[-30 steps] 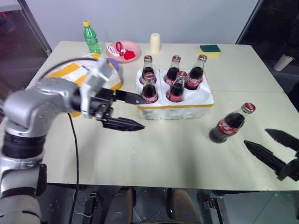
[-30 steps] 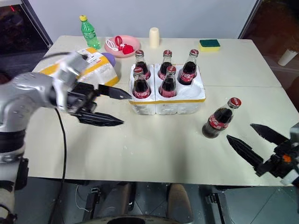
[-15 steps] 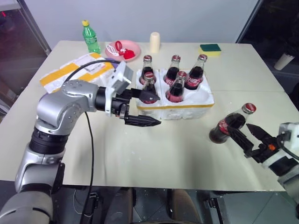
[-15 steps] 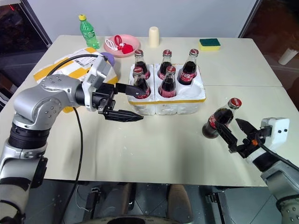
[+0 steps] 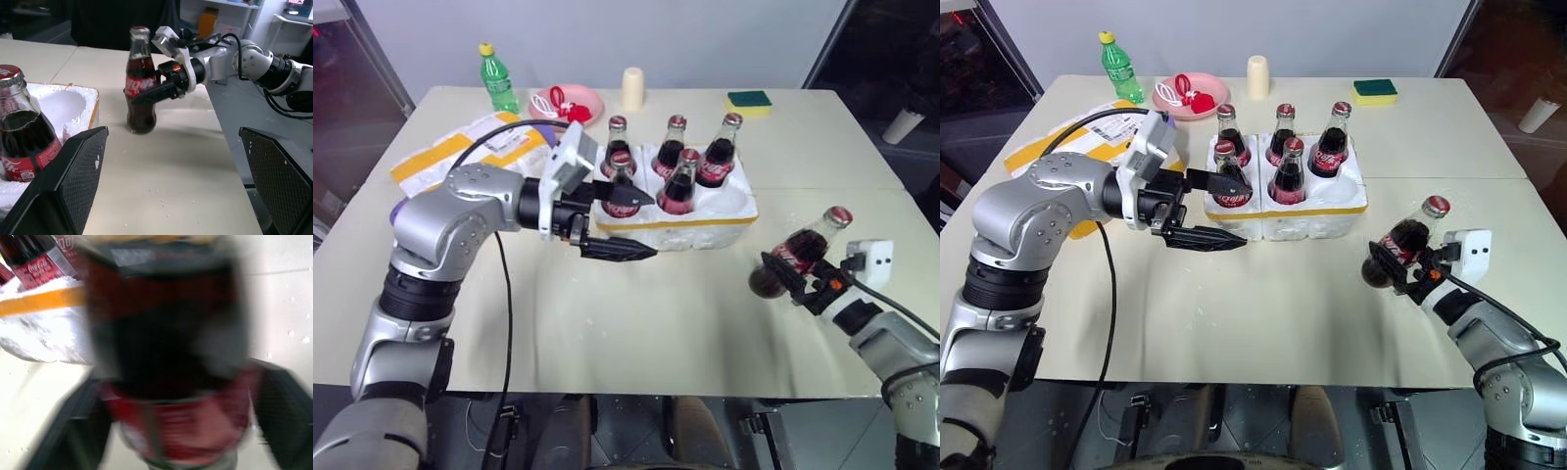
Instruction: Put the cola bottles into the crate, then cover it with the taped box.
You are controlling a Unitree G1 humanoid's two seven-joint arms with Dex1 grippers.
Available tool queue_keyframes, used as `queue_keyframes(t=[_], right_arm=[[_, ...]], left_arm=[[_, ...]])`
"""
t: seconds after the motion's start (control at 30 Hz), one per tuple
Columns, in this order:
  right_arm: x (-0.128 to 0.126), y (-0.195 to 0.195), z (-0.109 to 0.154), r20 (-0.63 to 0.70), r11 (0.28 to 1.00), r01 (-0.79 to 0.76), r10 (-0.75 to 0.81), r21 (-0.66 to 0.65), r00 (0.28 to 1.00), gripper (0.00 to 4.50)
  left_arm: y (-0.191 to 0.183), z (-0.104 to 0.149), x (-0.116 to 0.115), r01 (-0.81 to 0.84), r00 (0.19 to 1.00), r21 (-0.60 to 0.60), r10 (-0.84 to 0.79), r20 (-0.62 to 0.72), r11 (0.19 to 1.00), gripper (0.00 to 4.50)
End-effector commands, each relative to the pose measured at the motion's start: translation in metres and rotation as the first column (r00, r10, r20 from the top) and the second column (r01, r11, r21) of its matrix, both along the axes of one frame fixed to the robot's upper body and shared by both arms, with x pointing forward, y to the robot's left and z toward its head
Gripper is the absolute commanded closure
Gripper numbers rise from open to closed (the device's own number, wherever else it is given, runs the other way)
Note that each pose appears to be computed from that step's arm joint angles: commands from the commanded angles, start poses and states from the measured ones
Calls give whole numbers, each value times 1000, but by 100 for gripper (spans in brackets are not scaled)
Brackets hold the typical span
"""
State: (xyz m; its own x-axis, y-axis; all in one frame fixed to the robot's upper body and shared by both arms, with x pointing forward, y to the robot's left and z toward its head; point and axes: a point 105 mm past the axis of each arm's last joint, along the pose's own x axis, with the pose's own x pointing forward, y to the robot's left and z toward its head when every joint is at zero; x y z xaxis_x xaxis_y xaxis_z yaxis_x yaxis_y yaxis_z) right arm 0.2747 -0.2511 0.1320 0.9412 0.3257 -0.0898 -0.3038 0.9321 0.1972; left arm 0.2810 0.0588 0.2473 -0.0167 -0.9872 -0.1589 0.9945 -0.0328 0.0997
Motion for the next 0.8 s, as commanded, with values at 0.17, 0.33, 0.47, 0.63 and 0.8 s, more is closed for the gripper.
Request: queue_keyframes(t=[0.17,0.33,0.47,0.63,0.8], right_arm=[[-12,32,98,289,967,-255,247,-12,925,167],[19,49,148,345,947,-305,319,-98,882,167],[53,57,153,314,946,-290,322,-145,893,167],[84,76,116,179,906,-340,389,-252,903,167],[103,76,79,79,892,-310,353,-327,932,167]], left_arm=[[7,15,4,-61,996,-43,64,67,997,0],[18,15,8,-123,990,-60,127,69,991,0],[22,14,9,-149,985,-67,154,78,987,0],[23,16,7,-167,980,-75,174,92,983,0],[27,18,8,-198,973,-82,205,102,977,0]])
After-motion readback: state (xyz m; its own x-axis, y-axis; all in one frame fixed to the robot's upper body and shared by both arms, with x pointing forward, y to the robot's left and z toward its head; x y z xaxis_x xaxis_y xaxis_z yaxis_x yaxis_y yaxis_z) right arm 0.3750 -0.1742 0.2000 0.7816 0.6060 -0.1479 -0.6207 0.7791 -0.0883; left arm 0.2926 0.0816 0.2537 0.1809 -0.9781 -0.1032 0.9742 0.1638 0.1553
